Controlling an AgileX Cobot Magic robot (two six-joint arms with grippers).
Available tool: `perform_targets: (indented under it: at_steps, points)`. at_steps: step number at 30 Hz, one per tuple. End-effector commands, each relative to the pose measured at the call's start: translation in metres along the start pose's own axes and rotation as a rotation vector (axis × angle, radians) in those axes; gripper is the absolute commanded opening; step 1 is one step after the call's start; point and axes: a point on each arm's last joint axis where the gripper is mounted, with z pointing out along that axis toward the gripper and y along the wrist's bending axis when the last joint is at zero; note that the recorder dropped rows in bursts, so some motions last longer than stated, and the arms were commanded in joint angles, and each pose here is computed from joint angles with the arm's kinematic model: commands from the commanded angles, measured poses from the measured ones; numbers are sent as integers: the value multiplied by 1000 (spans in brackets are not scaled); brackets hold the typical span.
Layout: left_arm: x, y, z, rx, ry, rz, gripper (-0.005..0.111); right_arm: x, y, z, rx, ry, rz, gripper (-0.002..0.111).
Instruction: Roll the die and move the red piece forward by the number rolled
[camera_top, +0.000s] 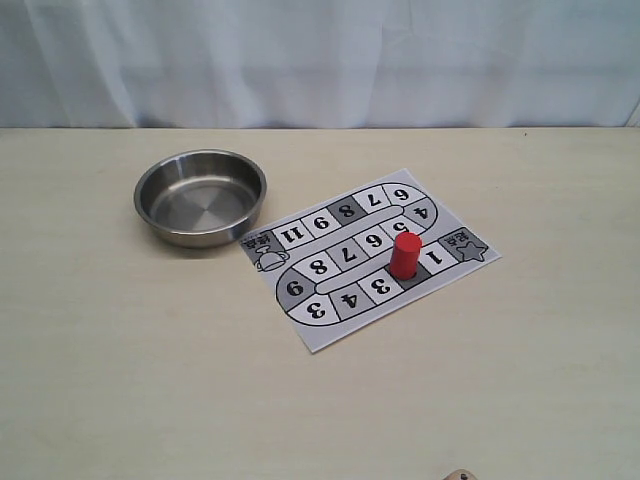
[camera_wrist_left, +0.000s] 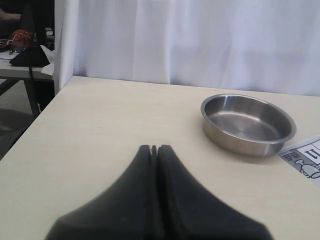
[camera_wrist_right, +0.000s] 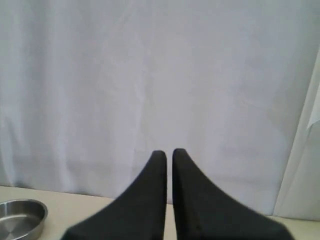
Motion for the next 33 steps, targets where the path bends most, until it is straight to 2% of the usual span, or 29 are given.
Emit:
perform_targets:
  at_steps: [1,7,15,20,33]
  points:
    - [-3,0,-1,2,-17,0,0,42,-2,25,43,-68,4,4]
    - [-3,0,-1,2,-17,0,0,89,-3,40,87,-120,-36,4]
    - [-3,0,-1,1,-17,2,0,146,1,45,74,41,-31,4]
    - [-3,0,-1,1,-17,2,0,160,4,43,39,188,-25,4]
    - [-3,0,-1,1,-17,2,0,161,2,43,61,202,-13,4]
